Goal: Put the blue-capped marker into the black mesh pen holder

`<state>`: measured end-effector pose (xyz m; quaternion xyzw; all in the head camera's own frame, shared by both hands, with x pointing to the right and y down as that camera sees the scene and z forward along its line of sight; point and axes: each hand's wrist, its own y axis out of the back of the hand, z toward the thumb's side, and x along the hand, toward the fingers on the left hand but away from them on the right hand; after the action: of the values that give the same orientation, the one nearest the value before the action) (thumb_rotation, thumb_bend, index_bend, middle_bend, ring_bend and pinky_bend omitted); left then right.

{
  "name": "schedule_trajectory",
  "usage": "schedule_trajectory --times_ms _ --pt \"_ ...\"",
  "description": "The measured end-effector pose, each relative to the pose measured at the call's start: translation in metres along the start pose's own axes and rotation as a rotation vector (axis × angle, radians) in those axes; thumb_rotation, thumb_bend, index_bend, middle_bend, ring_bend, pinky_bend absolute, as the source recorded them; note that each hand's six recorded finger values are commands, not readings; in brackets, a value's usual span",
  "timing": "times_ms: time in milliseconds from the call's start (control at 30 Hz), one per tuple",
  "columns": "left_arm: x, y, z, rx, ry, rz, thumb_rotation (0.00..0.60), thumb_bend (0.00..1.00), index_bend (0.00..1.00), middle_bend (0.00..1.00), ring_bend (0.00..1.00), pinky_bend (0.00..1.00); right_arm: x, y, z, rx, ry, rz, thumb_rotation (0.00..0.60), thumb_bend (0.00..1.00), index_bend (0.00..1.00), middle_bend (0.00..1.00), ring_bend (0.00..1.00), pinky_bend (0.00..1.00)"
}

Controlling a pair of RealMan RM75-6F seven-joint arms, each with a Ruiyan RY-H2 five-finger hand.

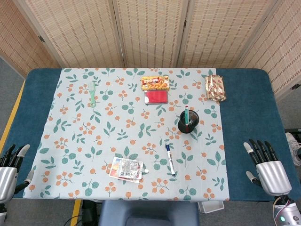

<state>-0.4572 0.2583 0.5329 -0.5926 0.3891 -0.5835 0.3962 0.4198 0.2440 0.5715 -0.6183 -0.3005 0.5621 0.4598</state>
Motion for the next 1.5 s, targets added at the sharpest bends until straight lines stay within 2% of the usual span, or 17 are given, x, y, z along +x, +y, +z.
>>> schedule_trajectory --times_ms 167,267,467,700,833,967,1100,1333,1500 --pt "-0.003 -0.001 0.000 0.008 0.009 -0.001 0.600 0.40 0.00 0.16 0.06 0.27 -0.001 -0.001 0.006 -0.012 0.033 0.007 0.600 0.21 0.00 0.00 0.00 0.00" --pt "-0.004 -0.001 0.000 0.010 0.015 -0.002 0.600 0.40 0.00 0.16 0.06 0.27 -0.005 -0.003 0.015 -0.021 0.088 0.019 0.600 0.21 0.00 0.00 0.00 0.00" --pt "-0.006 0.001 -0.002 0.010 0.022 0.004 0.600 0.40 0.00 0.16 0.06 0.27 -0.030 -0.004 0.056 0.017 0.308 0.042 0.600 0.21 0.02 0.00 0.00 0.00" --pt "-0.012 0.013 -0.012 -0.003 0.058 0.041 0.600 0.40 0.00 0.16 0.06 0.27 -0.061 0.009 0.116 0.204 0.534 0.017 0.600 0.21 0.15 0.00 0.00 0.00" --pt "-0.014 0.018 -0.025 -0.032 0.103 0.048 0.600 0.40 0.00 0.17 0.06 0.27 -0.078 0.008 0.146 0.278 0.656 0.029 0.600 0.21 0.20 0.00 0.00 0.00" --pt "-0.018 0.027 -0.038 -0.034 0.158 0.073 0.600 0.40 0.00 0.17 0.06 0.27 -0.094 0.001 0.164 0.358 0.759 0.029 0.600 0.21 0.23 0.00 0.00 0.00" --pt "-0.020 0.027 -0.040 -0.029 0.171 0.072 0.600 0.40 0.00 0.17 0.06 0.27 -0.108 -0.012 0.174 0.406 0.831 0.023 0.600 0.21 0.25 0.00 0.00 0.00" --pt "-0.022 0.029 -0.045 -0.036 0.193 0.079 0.600 0.40 0.00 0.17 0.06 0.27 -0.127 -0.037 0.192 0.420 0.941 0.030 0.600 0.23 0.28 0.00 0.00 0.00" --pt "-0.023 0.033 -0.049 -0.049 0.202 0.088 0.600 0.40 0.00 0.17 0.06 0.27 -0.133 -0.045 0.220 0.410 1.035 0.006 0.600 0.24 0.31 0.00 0.00 0.00"
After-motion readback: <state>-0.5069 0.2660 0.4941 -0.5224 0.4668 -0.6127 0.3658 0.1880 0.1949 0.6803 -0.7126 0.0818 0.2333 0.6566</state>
